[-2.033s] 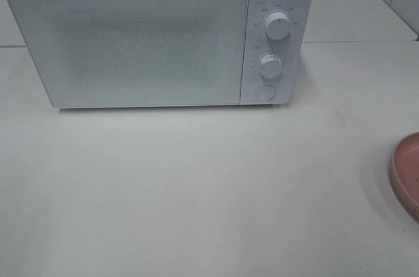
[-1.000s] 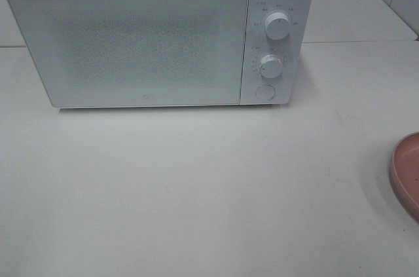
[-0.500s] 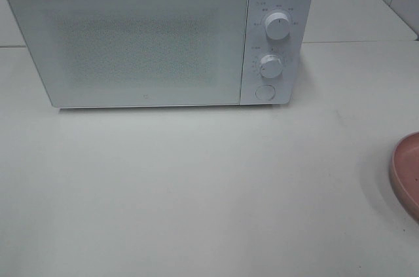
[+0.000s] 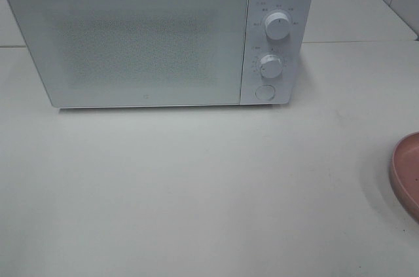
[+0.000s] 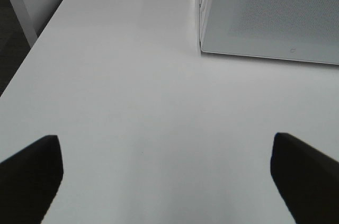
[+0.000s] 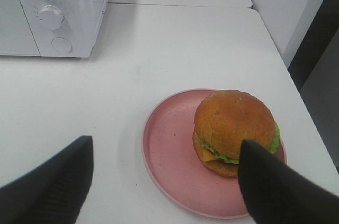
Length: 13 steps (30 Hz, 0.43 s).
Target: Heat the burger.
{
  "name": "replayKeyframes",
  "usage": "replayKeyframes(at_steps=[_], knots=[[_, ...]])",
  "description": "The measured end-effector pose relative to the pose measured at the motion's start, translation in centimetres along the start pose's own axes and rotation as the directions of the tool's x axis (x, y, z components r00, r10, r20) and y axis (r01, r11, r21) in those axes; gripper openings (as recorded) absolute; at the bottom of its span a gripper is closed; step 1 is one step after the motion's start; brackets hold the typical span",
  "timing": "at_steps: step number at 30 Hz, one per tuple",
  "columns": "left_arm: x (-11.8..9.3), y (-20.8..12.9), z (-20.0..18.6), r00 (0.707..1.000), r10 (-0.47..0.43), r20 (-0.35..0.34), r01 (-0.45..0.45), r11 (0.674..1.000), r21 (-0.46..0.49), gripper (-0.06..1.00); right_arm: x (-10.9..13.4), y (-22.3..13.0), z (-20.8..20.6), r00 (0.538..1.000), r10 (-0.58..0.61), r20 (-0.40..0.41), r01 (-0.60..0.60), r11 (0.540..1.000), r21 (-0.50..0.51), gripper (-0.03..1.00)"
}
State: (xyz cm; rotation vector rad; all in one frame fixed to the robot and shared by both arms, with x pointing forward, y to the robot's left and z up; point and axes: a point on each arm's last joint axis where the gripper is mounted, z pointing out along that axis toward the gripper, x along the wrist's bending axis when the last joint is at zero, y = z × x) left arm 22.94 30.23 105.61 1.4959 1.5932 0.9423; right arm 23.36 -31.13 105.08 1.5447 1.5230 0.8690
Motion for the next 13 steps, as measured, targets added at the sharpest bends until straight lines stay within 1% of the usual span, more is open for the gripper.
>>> replayKeyframes(at_steps=[13], knots=[[0.0, 0.0, 0.0, 1.0, 0.0, 0.0, 0.0, 1.0, 0.0, 0.99, 0.0, 0.0, 0.0, 1.0, 0.0, 0.0, 0.0, 1.0, 0.0, 0.72]])
